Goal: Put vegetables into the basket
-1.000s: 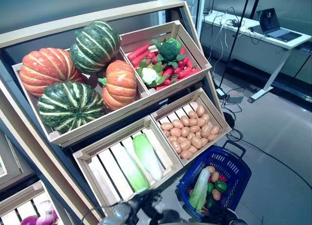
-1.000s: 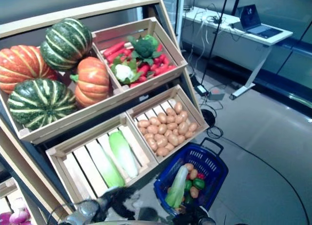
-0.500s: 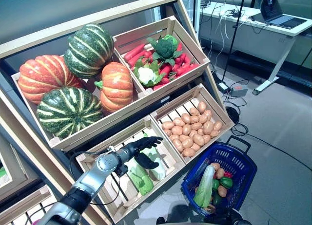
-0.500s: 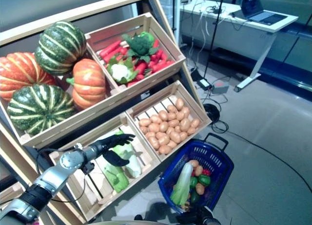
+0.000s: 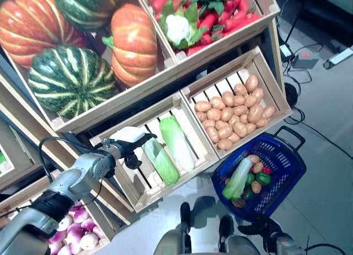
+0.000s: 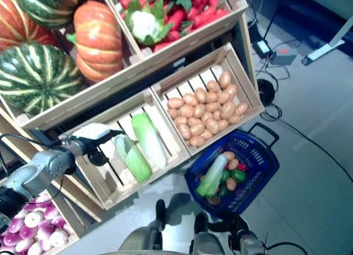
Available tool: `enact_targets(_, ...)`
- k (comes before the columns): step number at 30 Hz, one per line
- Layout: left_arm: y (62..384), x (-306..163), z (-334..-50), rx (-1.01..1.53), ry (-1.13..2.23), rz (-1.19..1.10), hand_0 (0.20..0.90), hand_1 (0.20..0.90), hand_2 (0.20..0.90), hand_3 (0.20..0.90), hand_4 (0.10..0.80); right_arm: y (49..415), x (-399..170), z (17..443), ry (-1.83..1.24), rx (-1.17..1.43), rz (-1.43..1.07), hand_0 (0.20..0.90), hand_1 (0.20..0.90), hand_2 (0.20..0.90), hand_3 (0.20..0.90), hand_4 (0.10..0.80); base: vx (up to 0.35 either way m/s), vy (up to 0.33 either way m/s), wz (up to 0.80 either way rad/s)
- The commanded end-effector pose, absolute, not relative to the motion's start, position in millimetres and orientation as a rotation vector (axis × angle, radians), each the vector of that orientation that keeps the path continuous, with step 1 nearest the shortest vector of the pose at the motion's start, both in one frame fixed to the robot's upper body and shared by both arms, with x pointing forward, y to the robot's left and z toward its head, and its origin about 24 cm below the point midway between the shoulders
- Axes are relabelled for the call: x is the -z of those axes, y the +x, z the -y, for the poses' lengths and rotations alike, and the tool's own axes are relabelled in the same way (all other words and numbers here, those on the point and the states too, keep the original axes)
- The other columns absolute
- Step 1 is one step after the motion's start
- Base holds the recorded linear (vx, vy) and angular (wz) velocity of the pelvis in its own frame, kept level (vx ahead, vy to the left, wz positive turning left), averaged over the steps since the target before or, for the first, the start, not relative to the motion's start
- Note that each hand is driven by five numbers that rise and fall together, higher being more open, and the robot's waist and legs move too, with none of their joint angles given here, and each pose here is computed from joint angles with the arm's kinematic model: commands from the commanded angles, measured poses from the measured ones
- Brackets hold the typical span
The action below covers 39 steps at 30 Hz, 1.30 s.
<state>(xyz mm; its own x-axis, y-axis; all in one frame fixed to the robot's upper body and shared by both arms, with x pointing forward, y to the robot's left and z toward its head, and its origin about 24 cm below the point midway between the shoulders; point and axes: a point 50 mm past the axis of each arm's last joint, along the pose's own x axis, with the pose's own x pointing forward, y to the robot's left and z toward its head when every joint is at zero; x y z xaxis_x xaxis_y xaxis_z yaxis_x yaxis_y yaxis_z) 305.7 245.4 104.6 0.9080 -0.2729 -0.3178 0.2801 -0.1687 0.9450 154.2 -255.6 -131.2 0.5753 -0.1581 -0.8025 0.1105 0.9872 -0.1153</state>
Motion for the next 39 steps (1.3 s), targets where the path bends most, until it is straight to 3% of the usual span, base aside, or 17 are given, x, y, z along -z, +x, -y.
enact_targets(1, 329, -181, -245, 0.176, 1.782, 0.324, 0.9, 0.9, 0.9, 0.9, 0.8, 172, 121, 252, -0.025, 0.13, -0.838, 0.9, 0.9, 0.9, 0.9, 0.8, -0.185, -0.056, 0.04)
enact_targets(10, 345, -206, -234, -0.06, 1.848, 0.731, 0.9, 0.9, 0.9, 0.9, 0.8, 218, 94, 254, 0.036, 0.168, -0.674, 0.9, 0.9, 0.9, 0.9, 0.8, -0.126, -0.007, 0.07)
enact_targets(23, 343, -165, -238, -0.079, 1.883, 0.794, 0.9, 0.9, 0.9, 0.9, 0.8, 236, 75, 261, 0.041, 0.176, -0.595, 0.9, 0.9, 0.9, 0.9, 0.8, -0.008, 0.064, -0.06)
enact_targets(39, 340, -148, -257, 0.029, 2.003, 0.608, 0.9, 0.9, 0.9, 0.9, 0.8, 231, 71, 276, 0.043, 0.179, -0.591, 0.9, 0.9, 0.9, 0.9, 0.8, 0.015, 0.018, -0.02)
